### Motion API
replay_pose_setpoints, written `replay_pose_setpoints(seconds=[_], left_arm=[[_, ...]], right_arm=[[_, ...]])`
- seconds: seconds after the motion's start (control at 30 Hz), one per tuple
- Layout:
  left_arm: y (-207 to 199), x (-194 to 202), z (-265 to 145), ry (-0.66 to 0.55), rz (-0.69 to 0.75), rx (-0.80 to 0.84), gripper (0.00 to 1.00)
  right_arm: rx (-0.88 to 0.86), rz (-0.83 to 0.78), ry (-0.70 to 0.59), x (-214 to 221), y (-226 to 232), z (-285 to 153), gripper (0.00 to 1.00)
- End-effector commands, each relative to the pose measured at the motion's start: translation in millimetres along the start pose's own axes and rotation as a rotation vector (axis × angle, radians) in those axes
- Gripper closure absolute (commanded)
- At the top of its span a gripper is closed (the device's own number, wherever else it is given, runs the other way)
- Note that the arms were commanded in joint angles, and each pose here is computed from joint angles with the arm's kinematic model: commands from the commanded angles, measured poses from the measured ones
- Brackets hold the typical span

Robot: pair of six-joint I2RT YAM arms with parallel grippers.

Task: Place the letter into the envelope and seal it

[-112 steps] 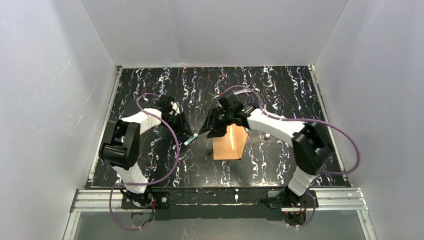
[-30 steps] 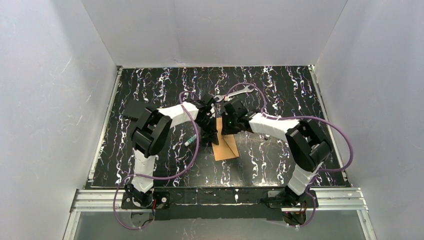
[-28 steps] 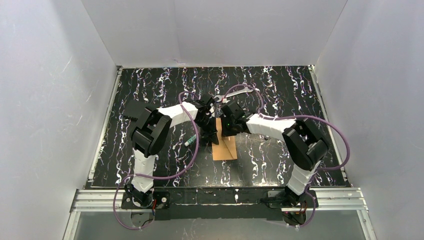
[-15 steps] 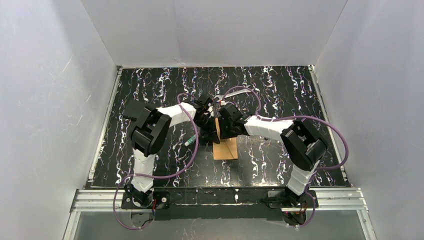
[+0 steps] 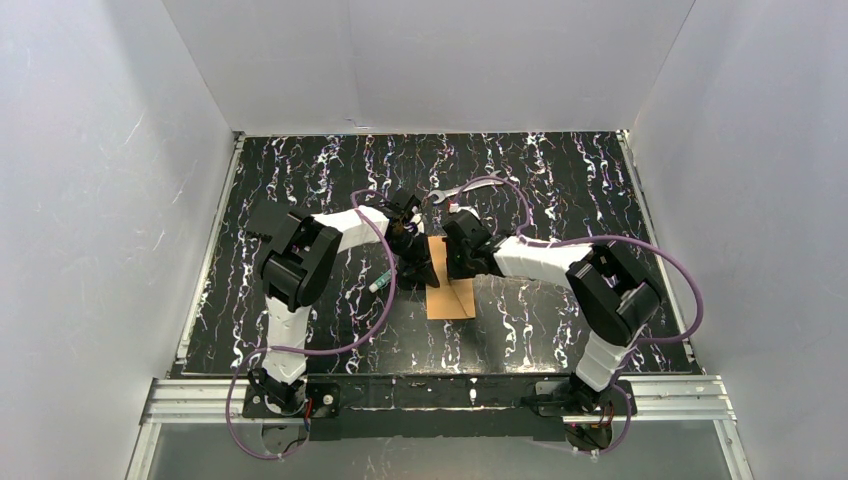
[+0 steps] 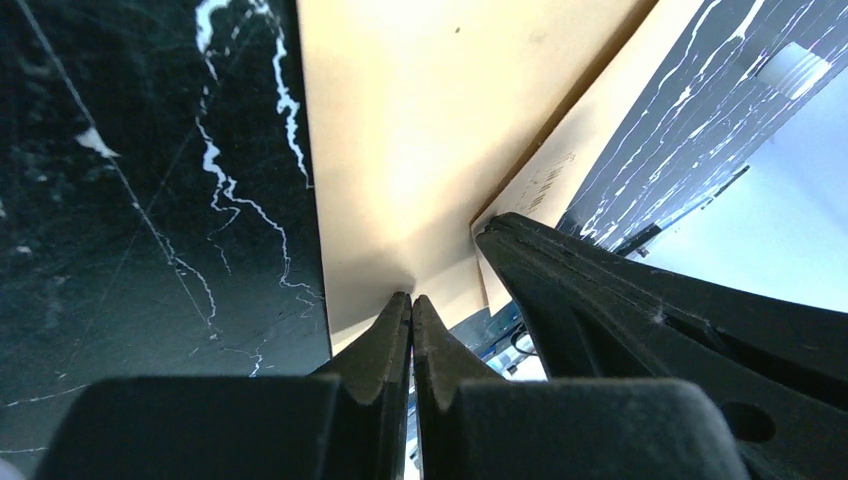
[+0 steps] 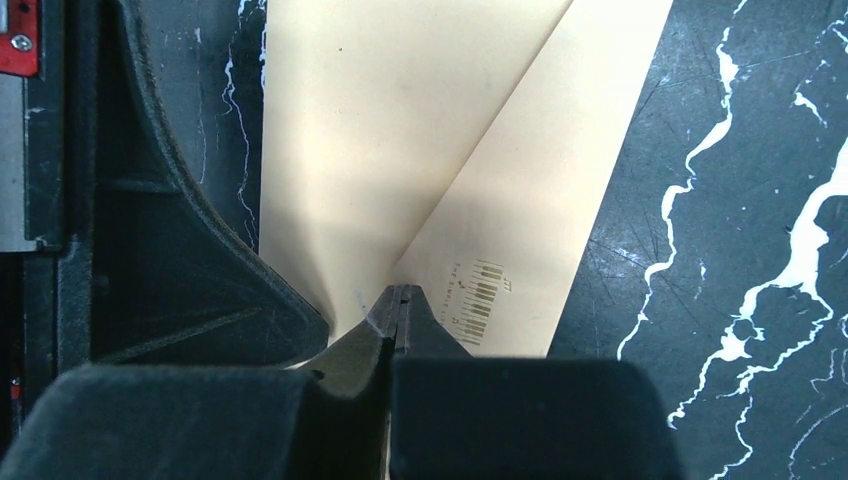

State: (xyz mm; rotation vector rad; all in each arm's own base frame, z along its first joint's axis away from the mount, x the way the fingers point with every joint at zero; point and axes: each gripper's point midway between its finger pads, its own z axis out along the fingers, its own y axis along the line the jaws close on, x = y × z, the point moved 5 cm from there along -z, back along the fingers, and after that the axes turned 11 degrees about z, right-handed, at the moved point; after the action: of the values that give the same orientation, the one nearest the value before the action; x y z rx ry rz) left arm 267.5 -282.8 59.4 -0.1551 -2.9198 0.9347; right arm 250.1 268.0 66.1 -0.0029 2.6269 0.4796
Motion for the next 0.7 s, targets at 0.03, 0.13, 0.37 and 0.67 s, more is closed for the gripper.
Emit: replay_pose_setpoints(seconds=[0.03,0.13,0.37,0.67], left_arm=[[21.3,3.3,11.7,0.003,-0.03,-0.072,1.0],[23.0,1.5,11.6,-0.004,-0.036,-0.077,1.0],[27.9,-6.0,10.8,-0.044,-0.088,-0.107,1.0],[34.0,-18.7,8.1,-0.137,-0.154,-0.199,1.0]], right_arm=[[0.28,-0.11,0.092,24.1,-35.3,5.1,0.99],[0.377,-0.164,0.115,33.4,-44.5,5.3,0.99],[0.388,-0.271,0.206,64.0,-47.4,-4.0,0.94],[0.294,-0.317,0.3,94.1,-61.5,-28.5,0.93]])
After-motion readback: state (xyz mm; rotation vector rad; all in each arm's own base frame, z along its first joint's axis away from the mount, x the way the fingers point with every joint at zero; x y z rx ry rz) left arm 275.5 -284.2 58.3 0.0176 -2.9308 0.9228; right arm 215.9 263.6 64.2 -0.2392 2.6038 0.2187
